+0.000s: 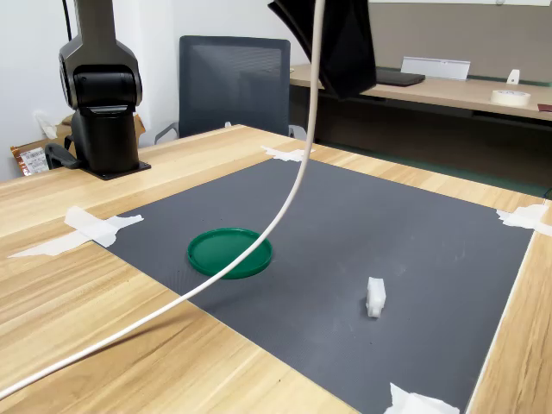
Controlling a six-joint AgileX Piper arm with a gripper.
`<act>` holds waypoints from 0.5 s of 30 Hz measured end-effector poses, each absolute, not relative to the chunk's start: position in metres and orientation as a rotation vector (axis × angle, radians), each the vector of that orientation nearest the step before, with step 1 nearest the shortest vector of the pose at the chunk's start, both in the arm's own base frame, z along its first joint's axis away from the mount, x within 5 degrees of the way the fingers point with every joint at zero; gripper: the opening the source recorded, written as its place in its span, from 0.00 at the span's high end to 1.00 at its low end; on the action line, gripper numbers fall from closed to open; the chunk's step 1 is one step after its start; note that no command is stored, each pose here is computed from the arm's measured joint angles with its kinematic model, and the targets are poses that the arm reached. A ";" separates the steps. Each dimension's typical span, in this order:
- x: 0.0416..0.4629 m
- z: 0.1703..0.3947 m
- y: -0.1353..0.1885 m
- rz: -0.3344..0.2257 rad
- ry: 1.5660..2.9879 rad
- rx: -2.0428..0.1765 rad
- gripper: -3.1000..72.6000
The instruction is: Grasp a white terminal and put it in the green lid.
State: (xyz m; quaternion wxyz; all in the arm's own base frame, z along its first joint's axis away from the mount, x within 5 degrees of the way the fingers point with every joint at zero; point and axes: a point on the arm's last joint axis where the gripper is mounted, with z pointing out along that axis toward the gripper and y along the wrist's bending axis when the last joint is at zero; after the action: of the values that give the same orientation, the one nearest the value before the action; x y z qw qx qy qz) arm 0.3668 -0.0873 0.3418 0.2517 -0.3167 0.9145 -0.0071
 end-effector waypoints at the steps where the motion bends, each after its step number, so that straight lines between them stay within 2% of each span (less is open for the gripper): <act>1: 0.367 0.340 -0.084 -0.013 2.495 -0.884 0.15; 8: 0.371 0.335 -0.065 -0.006 2.511 -0.968 0.15; 15: 0.384 0.309 -0.071 0.013 2.584 -0.979 0.15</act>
State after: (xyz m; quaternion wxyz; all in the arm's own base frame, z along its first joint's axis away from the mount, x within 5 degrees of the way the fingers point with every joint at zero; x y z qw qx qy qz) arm 0.3840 -0.0709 0.3088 0.1881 -0.3481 0.9184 0.0048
